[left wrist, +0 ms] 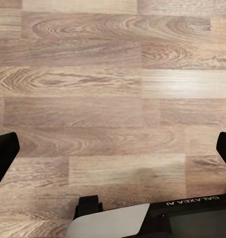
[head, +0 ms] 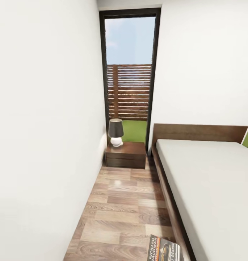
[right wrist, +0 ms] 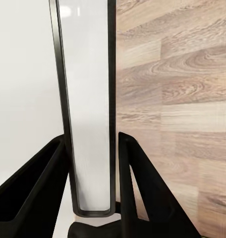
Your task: In the bedroom, move the book from the bed onto either nightstand, and place the two sandals side by side next to the bed.
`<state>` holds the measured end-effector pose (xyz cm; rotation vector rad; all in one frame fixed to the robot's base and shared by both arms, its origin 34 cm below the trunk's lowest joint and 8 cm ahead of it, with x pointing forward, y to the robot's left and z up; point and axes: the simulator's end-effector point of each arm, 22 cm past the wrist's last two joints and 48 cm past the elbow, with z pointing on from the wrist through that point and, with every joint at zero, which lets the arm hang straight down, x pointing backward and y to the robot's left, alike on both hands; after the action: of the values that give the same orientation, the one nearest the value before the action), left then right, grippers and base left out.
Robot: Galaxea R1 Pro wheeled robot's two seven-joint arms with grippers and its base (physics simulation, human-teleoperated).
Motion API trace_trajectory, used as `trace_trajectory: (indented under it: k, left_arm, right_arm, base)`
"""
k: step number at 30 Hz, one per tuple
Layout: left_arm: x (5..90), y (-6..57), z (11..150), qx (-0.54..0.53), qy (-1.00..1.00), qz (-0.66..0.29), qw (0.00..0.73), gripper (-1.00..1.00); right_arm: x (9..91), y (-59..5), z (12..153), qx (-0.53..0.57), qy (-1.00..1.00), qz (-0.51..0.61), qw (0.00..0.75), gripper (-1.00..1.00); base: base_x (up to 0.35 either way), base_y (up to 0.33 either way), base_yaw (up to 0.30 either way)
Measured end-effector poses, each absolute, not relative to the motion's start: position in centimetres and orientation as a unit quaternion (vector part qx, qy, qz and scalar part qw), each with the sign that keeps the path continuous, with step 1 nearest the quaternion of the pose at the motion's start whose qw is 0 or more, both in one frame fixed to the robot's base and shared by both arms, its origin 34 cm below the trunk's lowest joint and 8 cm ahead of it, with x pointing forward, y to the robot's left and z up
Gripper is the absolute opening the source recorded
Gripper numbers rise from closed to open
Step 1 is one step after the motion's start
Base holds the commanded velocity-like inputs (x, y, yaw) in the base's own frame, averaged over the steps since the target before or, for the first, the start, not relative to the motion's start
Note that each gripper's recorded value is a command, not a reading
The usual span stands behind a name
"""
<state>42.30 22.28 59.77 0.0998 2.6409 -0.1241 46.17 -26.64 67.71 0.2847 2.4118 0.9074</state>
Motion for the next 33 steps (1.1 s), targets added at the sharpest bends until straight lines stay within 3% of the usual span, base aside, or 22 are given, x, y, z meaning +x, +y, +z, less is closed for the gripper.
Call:
trace_trajectory:
  k: [12, 23, 33]
  left_arm:
    - [42.31, 22.27, 59.76, 0.037, 0.968, -0.046, 0.245, 1.00]
    - [42.33, 22.26, 59.74, 0.037, 0.968, -0.046, 0.245, 1.00]
    - [42.33, 22.27, 59.74, 0.037, 0.968, -0.046, 0.245, 1.00]
  right_arm:
    - [46.16, -26.61, 67.71, 0.105, 0.895, 0.337, 0.271, -1.00]
    - [46.22, -26.62, 67.71, 0.105, 0.895, 0.338, 0.271, -1.00]
    - [46.20, -26.62, 67.70, 0.105, 0.895, 0.337, 0.271, -1.00]
  base:
    - [0.296, 0.017, 0.000]
    - [0.027, 0.000, -0.188]
    - [0.000, 0.000, -0.038]
